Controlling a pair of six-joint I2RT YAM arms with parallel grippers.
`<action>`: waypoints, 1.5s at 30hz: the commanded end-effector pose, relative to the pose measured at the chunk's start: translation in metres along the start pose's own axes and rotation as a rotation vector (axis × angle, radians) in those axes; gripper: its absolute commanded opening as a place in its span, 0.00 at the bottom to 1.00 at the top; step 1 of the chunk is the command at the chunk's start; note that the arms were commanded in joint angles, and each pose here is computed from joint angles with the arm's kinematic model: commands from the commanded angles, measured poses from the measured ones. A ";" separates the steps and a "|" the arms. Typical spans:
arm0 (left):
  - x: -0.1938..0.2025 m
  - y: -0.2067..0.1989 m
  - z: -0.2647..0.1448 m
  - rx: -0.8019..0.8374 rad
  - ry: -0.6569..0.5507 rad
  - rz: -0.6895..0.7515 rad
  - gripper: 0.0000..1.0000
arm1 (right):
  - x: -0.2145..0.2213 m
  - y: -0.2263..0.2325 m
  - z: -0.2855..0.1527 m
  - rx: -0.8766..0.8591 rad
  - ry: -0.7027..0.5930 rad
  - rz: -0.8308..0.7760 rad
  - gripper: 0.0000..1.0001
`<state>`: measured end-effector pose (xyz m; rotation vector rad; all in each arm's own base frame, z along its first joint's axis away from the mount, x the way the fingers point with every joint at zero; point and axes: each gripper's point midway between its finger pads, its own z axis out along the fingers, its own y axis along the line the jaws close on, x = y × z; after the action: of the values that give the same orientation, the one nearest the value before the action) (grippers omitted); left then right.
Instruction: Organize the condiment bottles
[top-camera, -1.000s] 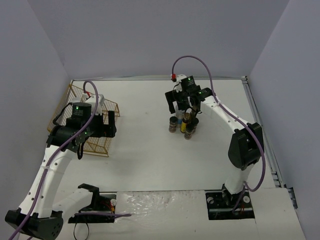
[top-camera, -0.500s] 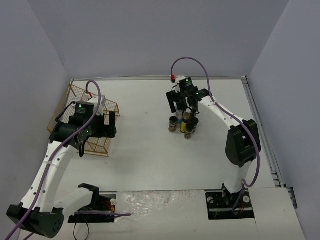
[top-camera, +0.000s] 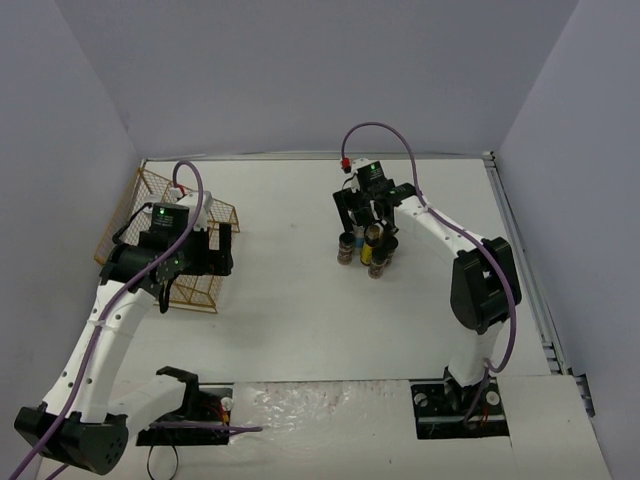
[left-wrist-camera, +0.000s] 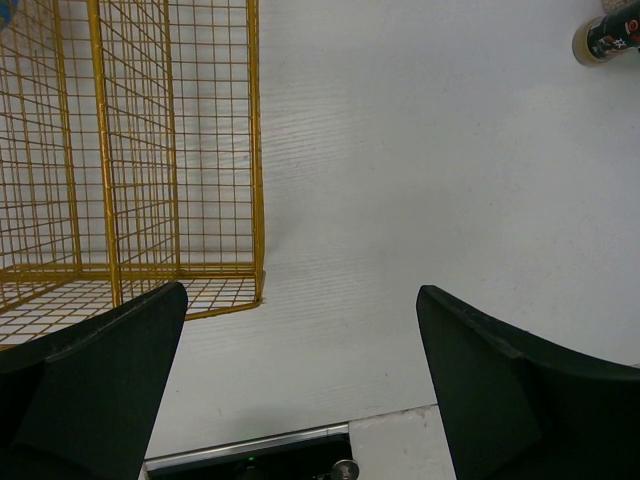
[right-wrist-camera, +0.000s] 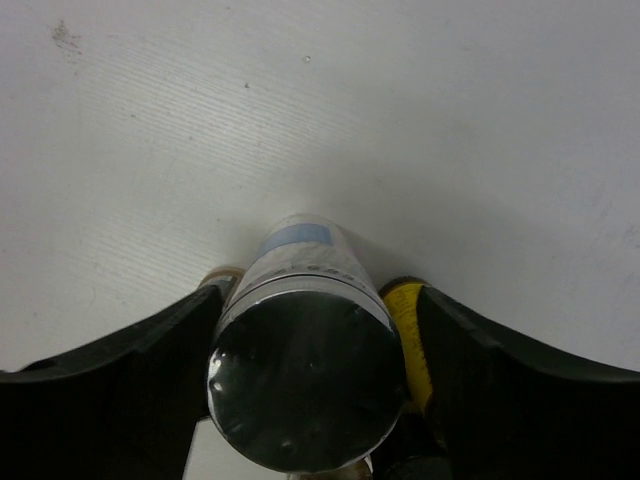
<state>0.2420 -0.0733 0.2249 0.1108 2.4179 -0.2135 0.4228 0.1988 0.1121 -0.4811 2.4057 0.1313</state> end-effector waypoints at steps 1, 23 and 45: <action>-0.021 -0.004 -0.011 0.002 -0.063 -0.005 0.97 | -0.024 -0.008 -0.013 0.038 -0.081 0.001 0.52; -0.029 0.008 -0.022 -0.056 -0.135 -0.002 0.97 | -0.164 0.110 -0.070 -0.221 -0.402 -0.219 0.00; -0.026 0.009 -0.062 -0.041 -0.301 -0.120 0.97 | -0.015 0.263 -0.051 -0.370 -0.186 -0.461 0.12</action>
<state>0.2176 -0.0462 0.2782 -0.0480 2.1606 -0.1614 0.2977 0.4230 0.1306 -1.2101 2.1167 0.3673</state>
